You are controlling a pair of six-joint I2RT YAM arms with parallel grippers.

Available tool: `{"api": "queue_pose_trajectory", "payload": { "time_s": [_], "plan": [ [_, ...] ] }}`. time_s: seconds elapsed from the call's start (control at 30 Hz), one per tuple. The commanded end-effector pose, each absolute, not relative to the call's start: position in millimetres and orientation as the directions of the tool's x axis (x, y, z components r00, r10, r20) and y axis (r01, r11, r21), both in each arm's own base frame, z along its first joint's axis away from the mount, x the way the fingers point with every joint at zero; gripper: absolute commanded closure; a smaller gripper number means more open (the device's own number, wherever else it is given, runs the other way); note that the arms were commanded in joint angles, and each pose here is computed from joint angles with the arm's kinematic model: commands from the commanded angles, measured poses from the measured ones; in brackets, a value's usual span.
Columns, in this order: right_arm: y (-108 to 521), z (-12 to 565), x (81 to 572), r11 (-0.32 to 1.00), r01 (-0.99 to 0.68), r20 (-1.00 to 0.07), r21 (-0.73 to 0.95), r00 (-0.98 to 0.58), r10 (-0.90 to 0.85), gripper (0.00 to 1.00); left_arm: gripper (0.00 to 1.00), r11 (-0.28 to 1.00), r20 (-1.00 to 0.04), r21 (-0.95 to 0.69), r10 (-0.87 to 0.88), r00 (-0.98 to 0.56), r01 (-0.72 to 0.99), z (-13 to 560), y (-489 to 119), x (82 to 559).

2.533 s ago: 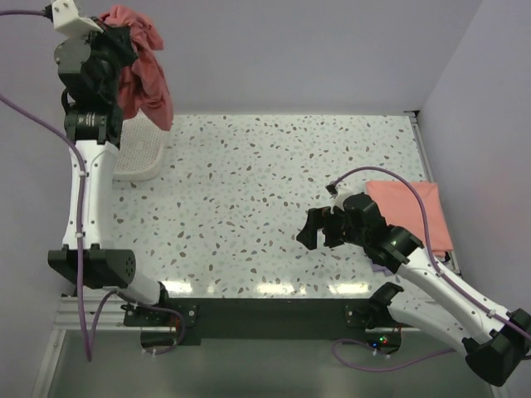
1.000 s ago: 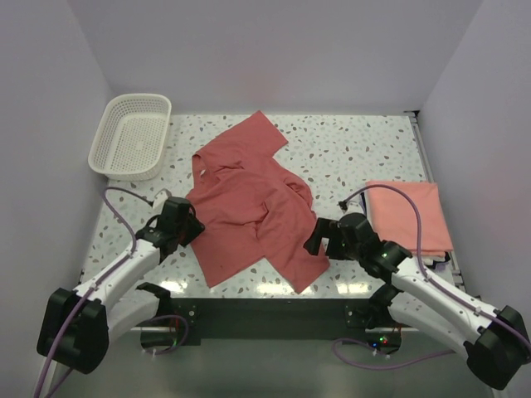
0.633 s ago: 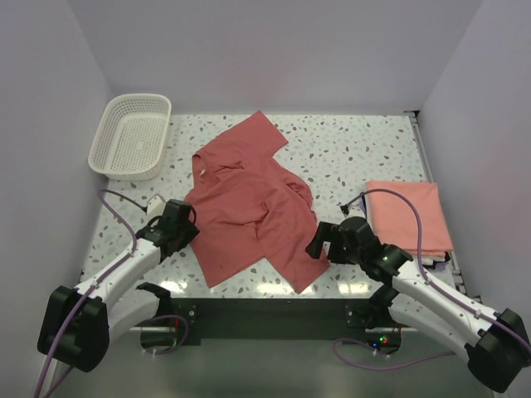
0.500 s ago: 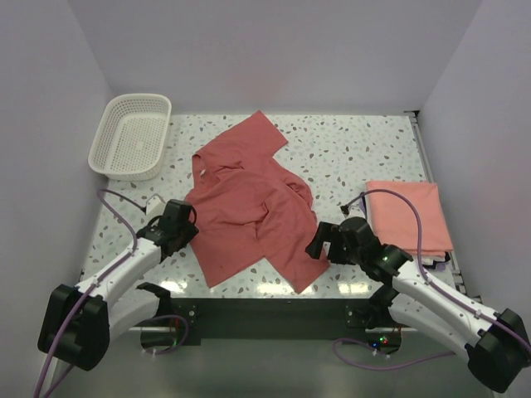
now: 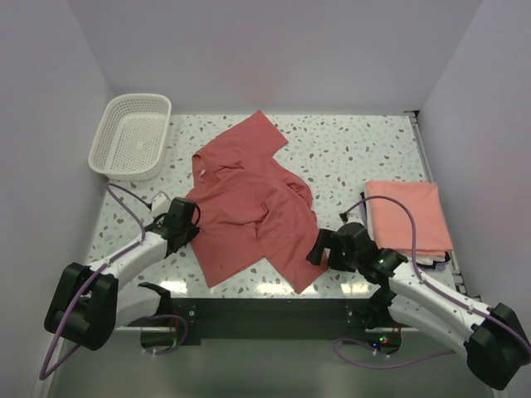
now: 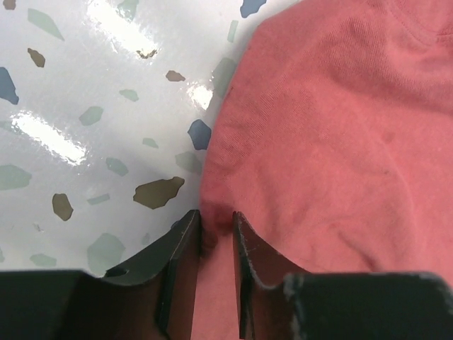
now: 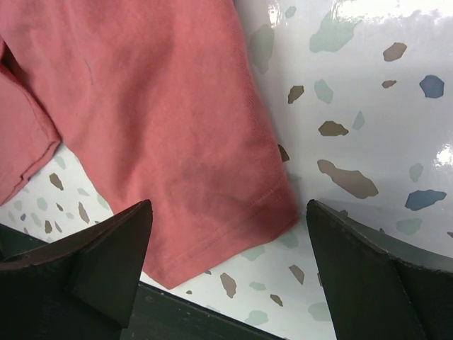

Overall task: Fold and stack the t-shirts
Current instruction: Flatten the tshirt out

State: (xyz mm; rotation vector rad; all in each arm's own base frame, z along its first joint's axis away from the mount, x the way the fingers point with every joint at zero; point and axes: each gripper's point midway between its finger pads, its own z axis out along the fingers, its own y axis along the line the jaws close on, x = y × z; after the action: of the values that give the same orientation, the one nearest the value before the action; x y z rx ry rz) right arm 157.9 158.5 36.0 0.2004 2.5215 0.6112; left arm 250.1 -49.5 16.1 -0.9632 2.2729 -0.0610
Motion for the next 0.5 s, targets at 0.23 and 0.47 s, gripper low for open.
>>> {"api": "queue_pose_trajectory", "payload": {
  "time_s": [0.23, 0.47],
  "plan": [
    [163, 24, 170, 0.885, 0.052, -0.464, 0.463, -0.836, 0.292, 0.3, 0.97, 0.748, -0.612, -0.302, -0.628, -0.481, -0.591, 48, -46, 273],
    [152, 40, 193, 0.931, 0.075, -0.536, 0.357, -0.8, 0.27, 0.87, 0.98, 0.717, -0.625, -0.367, -0.662, -0.413, -0.593, 82, -19, 282]
  ]
}}
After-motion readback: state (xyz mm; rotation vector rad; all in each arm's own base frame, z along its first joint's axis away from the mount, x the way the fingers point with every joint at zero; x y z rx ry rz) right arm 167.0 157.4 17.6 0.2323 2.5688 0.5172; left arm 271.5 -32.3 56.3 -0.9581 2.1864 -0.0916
